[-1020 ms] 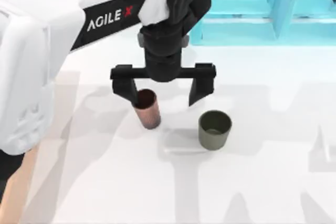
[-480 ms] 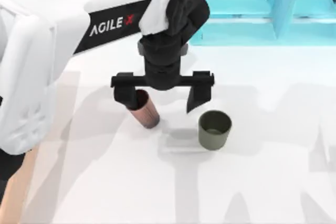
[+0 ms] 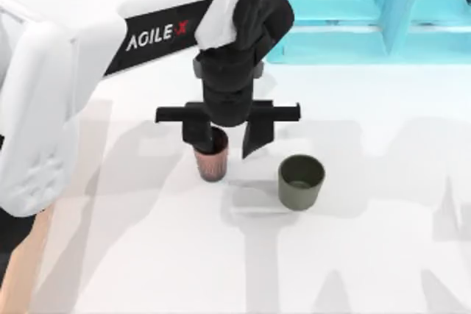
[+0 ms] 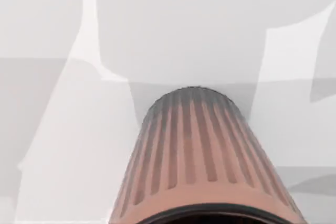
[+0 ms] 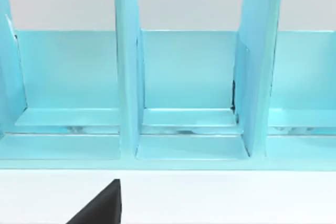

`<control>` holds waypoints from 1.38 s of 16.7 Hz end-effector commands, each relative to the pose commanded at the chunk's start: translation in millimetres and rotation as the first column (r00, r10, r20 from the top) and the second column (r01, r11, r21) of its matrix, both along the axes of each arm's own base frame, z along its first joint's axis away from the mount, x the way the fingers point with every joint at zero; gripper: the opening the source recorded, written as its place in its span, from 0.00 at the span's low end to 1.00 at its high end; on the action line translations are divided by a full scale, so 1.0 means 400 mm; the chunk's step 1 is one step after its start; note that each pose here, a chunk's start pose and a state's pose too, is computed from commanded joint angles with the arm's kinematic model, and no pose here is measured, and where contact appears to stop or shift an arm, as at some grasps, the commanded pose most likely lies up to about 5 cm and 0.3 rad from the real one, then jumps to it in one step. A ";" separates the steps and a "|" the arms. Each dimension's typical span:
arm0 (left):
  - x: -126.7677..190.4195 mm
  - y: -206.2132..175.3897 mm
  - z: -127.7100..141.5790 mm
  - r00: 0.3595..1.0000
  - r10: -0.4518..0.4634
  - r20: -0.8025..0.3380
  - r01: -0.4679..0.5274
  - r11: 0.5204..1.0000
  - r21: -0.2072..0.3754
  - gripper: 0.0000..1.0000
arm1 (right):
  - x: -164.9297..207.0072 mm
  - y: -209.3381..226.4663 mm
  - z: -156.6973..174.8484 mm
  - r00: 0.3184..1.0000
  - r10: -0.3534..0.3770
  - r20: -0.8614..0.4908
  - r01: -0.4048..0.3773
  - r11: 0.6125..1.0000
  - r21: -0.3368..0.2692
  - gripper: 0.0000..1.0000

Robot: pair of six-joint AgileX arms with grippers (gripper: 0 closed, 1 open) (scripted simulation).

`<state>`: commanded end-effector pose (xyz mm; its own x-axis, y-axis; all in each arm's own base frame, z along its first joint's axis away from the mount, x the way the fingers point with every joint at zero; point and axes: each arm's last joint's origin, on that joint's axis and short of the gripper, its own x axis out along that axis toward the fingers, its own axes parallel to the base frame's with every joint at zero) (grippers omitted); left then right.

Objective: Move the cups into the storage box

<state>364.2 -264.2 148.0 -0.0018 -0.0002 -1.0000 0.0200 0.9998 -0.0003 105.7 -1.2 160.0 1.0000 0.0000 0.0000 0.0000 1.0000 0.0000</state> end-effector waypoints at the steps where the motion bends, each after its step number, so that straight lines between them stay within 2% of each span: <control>1: 0.000 0.000 0.000 1.000 0.000 0.000 0.000 1.000 0.000 0.17 | 0.000 0.000 0.000 1.000 0.000 0.000 0.000 1.000 0.000 1.00; 3: 0.000 0.000 0.000 1.000 0.000 0.000 0.000 1.000 0.000 0.02 | 0.000 0.000 0.000 1.000 0.000 0.000 0.000 1.000 0.000 1.00; 4: 0.000 0.000 0.000 1.000 0.000 0.000 0.000 1.000 0.000 0.00 | 0.000 0.000 0.000 1.000 0.000 0.000 0.000 1.000 0.000 1.00; 13: 0.001 0.003 0.003 1.000 0.000 -0.001 0.000 1.000 0.000 0.00 | 0.000 0.000 0.000 1.000 0.000 0.000 0.000 1.000 0.000 1.00; 15: 0.008 0.038 0.038 1.000 0.000 -0.004 0.000 1.000 0.001 0.00 | 0.000 0.000 0.000 1.000 0.000 0.000 0.000 1.000 0.000 1.00; 21: 0.010 0.221 0.224 1.000 0.001 0.000 -0.001 1.000 0.000 0.00 | 0.000 0.000 0.000 1.000 0.000 0.000 0.000 1.000 0.000 1.00; 23: 0.006 0.250 0.250 1.000 0.000 0.000 0.000 1.000 0.000 0.00 | 0.000 0.000 0.000 1.000 0.000 0.000 0.000 1.000 0.000 1.00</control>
<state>366.5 -164.2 248.1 -0.0014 -0.0006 -1.0000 0.0198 0.9998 -0.0007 105.7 -1.2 160.0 1.0000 0.0000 0.0000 0.0000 1.0000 0.0000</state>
